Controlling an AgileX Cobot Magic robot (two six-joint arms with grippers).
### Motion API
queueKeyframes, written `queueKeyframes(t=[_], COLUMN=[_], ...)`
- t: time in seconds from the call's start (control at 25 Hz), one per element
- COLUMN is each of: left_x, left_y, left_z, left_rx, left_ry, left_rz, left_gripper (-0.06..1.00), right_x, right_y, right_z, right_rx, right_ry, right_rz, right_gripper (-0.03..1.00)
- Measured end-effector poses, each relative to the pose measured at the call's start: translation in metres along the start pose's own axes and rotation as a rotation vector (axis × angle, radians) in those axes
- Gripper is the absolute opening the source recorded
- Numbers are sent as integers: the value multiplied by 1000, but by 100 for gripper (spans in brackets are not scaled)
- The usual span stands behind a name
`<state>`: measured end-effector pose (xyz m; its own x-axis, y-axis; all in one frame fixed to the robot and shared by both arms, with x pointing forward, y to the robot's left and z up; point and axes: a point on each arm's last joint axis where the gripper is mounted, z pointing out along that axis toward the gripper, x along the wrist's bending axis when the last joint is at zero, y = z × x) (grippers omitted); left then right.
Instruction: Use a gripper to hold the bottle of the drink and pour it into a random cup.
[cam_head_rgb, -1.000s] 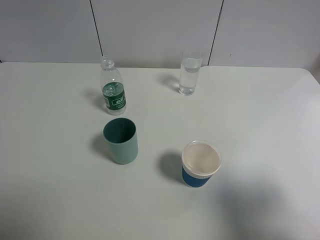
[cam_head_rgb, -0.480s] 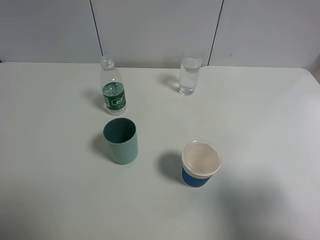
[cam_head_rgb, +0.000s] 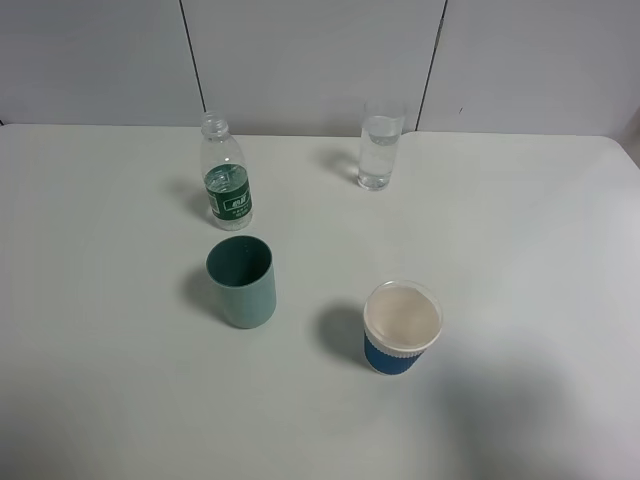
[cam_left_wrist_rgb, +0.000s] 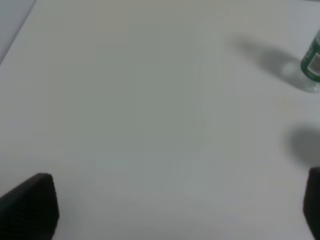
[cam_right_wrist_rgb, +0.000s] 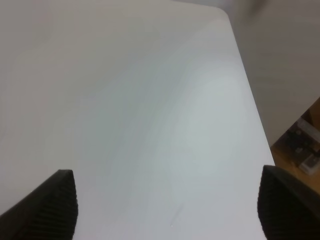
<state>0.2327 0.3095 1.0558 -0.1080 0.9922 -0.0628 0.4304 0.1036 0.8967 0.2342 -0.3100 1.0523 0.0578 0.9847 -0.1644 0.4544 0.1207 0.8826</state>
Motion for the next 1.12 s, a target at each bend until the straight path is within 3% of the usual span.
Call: queueKeyframes(t=[1.12], left_x=[0], left_y=[0], left_z=[0], left_rx=[-1], left_ry=[0], left_rz=[0], left_gripper=[100], right_x=[0], right_y=[0], right_z=[0], right_rx=[0], right_ry=[0], right_rz=[0], right_gripper=[74])
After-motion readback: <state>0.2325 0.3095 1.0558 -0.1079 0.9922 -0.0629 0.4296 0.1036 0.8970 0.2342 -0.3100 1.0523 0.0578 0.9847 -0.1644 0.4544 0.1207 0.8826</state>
